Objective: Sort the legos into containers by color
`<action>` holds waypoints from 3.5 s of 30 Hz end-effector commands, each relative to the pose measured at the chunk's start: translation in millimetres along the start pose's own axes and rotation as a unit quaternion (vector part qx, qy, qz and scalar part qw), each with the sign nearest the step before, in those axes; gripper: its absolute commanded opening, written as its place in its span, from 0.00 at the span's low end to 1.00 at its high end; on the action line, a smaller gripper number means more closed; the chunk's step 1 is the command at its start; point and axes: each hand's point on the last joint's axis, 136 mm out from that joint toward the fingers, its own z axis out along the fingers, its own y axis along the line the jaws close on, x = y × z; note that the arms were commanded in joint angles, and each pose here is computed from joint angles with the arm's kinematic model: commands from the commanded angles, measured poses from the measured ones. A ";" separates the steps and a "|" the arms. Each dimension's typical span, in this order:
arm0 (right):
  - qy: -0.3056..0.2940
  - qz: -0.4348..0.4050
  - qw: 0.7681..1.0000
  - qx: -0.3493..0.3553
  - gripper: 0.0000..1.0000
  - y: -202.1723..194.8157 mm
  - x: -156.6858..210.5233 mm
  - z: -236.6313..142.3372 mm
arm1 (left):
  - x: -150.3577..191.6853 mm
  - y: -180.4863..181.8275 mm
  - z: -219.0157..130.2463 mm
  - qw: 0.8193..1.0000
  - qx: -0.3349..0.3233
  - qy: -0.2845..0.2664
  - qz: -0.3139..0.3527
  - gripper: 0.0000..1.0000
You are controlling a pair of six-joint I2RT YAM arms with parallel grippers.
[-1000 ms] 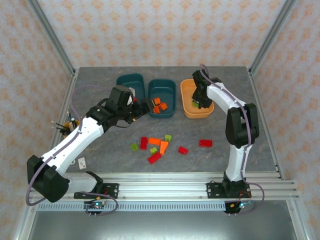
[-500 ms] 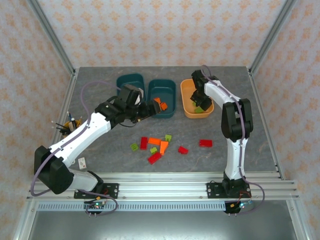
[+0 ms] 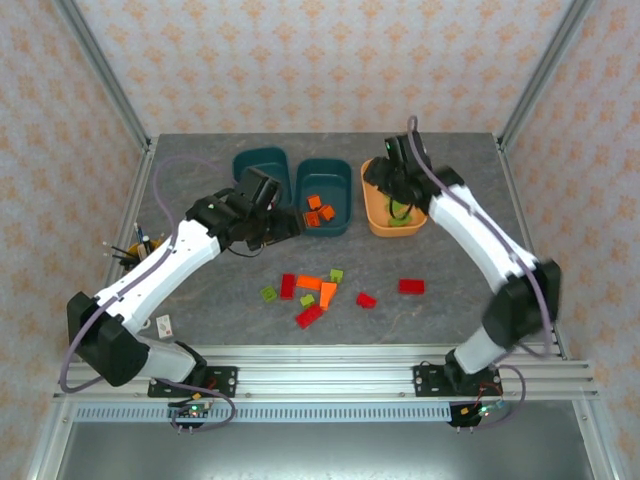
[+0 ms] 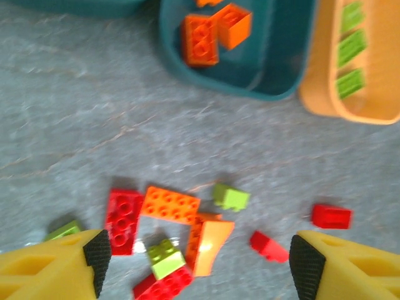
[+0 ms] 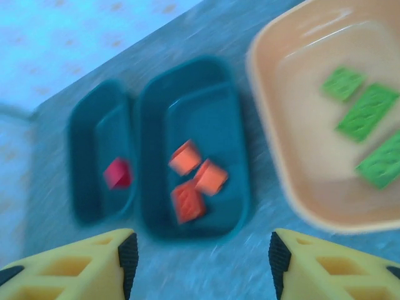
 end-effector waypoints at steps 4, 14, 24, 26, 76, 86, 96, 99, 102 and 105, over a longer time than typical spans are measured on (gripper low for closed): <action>0.119 -0.050 0.988 -0.082 0.64 -8.0 118.6 -5.1 | 41.6 38.7 49.7 0.985 -0.109 0.093 0.101 0.70; 0.164 -0.021 0.983 -0.080 0.67 -40.4 166.2 -15.9 | 65.1 52.1 95.6 0.965 -0.165 0.143 0.147 0.61; 0.153 -0.016 0.986 -0.065 0.68 -44.6 161.9 -14.0 | 83.1 63.1 114.0 0.952 -0.185 0.174 0.171 0.54; 0.153 -0.017 0.986 -0.063 0.68 -44.3 161.5 -12.3 | 87.1 66.3 115.6 0.952 -0.186 0.177 0.168 0.53; 0.021 0.025 0.977 -0.210 0.68 101.9 37.7 47.0 | -167.3 112.6 123.4 0.952 -0.303 0.043 -0.025 0.47; 0.070 -0.064 0.985 -0.142 0.67 74.2 62.7 49.7 | -188.9 81.6 75.4 0.968 -0.248 -0.015 -0.039 0.68; 0.248 -0.343 0.904 -0.055 0.70 30.9 151.0 36.6 | -157.4 49.9 -31.4 0.984 -0.109 -0.099 -0.104 0.77; 0.282 -0.394 0.874 -0.034 0.71 27.0 178.9 41.3 | -121.9 60.0 -47.8 0.982 -0.075 -0.110 -0.131 0.78; 0.303 -0.435 0.848 -0.012 0.72 28.9 202.8 50.8 | -81.0 78.7 -62.9 0.978 -0.055 -0.124 -0.158 0.78; 0.331 -0.463 0.823 0.013 0.72 30.1 225.3 63.3 | -41.9 97.6 -74.7 0.974 -0.037 -0.139 -0.175 0.78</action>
